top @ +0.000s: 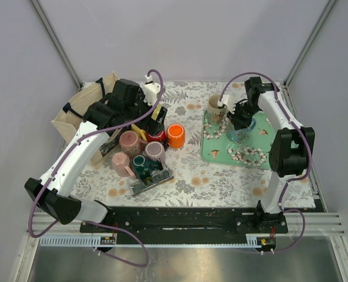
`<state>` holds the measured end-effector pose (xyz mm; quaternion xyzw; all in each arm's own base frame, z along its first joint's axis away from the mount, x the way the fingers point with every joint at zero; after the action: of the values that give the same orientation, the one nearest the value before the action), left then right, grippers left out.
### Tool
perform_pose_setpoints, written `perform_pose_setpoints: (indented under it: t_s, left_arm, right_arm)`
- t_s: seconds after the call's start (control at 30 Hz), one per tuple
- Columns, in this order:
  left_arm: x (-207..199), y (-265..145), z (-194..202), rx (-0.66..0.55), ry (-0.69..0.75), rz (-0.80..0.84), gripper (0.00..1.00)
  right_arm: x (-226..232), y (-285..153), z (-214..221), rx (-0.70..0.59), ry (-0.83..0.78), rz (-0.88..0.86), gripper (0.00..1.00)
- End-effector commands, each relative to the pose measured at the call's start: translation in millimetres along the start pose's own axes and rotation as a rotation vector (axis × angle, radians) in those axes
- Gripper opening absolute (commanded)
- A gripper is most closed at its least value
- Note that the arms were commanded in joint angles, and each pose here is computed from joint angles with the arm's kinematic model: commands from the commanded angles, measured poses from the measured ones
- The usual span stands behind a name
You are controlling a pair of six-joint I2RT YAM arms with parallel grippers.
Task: Turn the mug right side up
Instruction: Place the cup on the tray.
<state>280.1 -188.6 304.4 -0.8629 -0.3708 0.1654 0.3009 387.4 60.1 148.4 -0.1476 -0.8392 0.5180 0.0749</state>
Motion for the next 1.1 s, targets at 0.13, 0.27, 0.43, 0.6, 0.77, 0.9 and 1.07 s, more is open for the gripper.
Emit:
perform_pose_setpoints:
  t_s: [0.13,0.27,0.43,0.6,0.77,0.9,1.07]
  left_arm:
    - [-5,-11,-23,-0.095,0.016,0.033,0.92]
    - [-6,-12,-20,-0.091,0.02,0.033,0.92]
    - [-7,-12,-17,-0.083,0.018,0.04,0.92]
    - [-6,-10,-18,-0.082,0.019,0.042,0.92]
    - [-6,-8,-20,-0.081,0.016,0.045,0.92]
    - [-6,-9,-20,-0.085,0.017,0.041,0.92]
    - [-5,-9,-15,-0.074,0.02,0.032,0.93]
  right_arm:
    - [0,-37,-21,-0.072,0.064,0.064,0.59]
    - [-4,-36,-36,-0.124,0.377,0.084,0.6]
    - [-5,-20,-35,-0.104,0.605,0.116,0.59]
    - [-2,-8,-26,-0.058,0.612,0.139,0.59]
    - [-9,4,-17,-0.016,0.576,0.152,0.53]
    - [-12,7,-10,0.01,0.488,0.153,0.32]
    - [-11,-5,-12,-0.016,0.254,0.142,0.1]
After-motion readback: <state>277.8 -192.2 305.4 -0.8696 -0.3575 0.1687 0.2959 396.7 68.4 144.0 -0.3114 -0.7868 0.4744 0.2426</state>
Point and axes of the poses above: each gripper's point midway between its finger pads, its own y axis out along the fingers, its own x axis along the line the jaws close on, z = x × y, the point moved 3 cm from there along -y, back along the fingers, and after that the axes turned 1 degree about -y, right-handed, at the moved point
